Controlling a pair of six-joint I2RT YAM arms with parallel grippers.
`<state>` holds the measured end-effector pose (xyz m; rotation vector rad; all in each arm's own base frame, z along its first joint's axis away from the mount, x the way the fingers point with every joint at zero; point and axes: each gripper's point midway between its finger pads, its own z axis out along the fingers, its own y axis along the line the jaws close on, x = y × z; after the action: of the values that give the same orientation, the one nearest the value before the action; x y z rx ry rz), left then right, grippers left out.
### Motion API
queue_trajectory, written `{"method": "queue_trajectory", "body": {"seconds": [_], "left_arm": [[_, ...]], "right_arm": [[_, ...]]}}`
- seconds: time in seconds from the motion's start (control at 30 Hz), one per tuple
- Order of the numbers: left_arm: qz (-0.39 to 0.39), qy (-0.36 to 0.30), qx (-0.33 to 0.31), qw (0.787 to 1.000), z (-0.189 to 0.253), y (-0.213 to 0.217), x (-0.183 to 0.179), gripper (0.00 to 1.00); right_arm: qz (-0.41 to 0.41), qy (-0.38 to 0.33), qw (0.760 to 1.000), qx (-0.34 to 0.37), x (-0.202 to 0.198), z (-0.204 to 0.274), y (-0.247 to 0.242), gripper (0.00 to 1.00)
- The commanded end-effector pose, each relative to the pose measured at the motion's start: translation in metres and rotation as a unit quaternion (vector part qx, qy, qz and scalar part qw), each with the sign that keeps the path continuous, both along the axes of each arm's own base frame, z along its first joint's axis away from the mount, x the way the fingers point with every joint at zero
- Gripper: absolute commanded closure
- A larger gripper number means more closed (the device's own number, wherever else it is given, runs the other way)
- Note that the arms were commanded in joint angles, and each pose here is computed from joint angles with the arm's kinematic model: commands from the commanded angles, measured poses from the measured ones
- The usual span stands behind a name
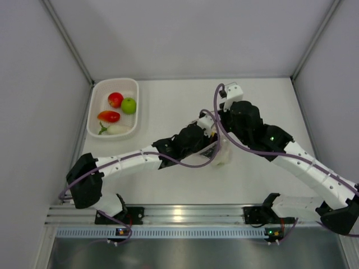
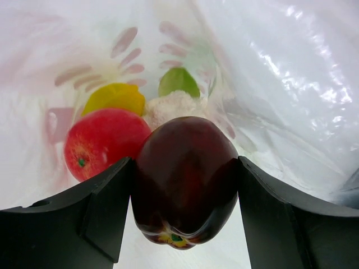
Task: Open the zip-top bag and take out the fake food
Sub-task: Pick up the fake fruit from the zipper food storage bag.
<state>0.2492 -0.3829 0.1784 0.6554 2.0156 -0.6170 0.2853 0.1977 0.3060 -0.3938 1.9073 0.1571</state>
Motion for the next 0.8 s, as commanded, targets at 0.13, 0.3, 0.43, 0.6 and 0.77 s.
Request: {"method": "queue_trajectory", "body": {"seconds": [0.13, 0.3, 0.43, 0.6, 0.77], "left_arm": [[-0.010, -0.093, -0.100, 0.991, 0.074, -0.006, 0.006, 1.00], [0.032, -0.112, -0.105, 0.988, 0.088, 0.000, 0.021, 1.00], [0.063, -0.125, -0.122, 0.983, 0.109, 0.003, 0.029, 1.00], [0.092, -0.127, -0.154, 0.976, 0.131, 0.013, 0.031, 1.00], [0.107, -0.132, -0.178, 0.969, 0.150, 0.024, 0.028, 1.00]], "right_arm": [[0.057, 0.019, 0.998, 0.009, -0.004, -0.005, 0.020, 1.00], [0.075, 0.025, 0.997, 0.012, -0.011, -0.011, 0.028, 1.00], [0.070, 0.021, 0.997, 0.016, -0.013, -0.013, 0.026, 1.00], [0.047, 0.022, 0.999, 0.001, -0.009, -0.021, 0.018, 1.00], [0.035, 0.017, 0.999, 0.008, -0.008, -0.023, 0.015, 1.00]]}}
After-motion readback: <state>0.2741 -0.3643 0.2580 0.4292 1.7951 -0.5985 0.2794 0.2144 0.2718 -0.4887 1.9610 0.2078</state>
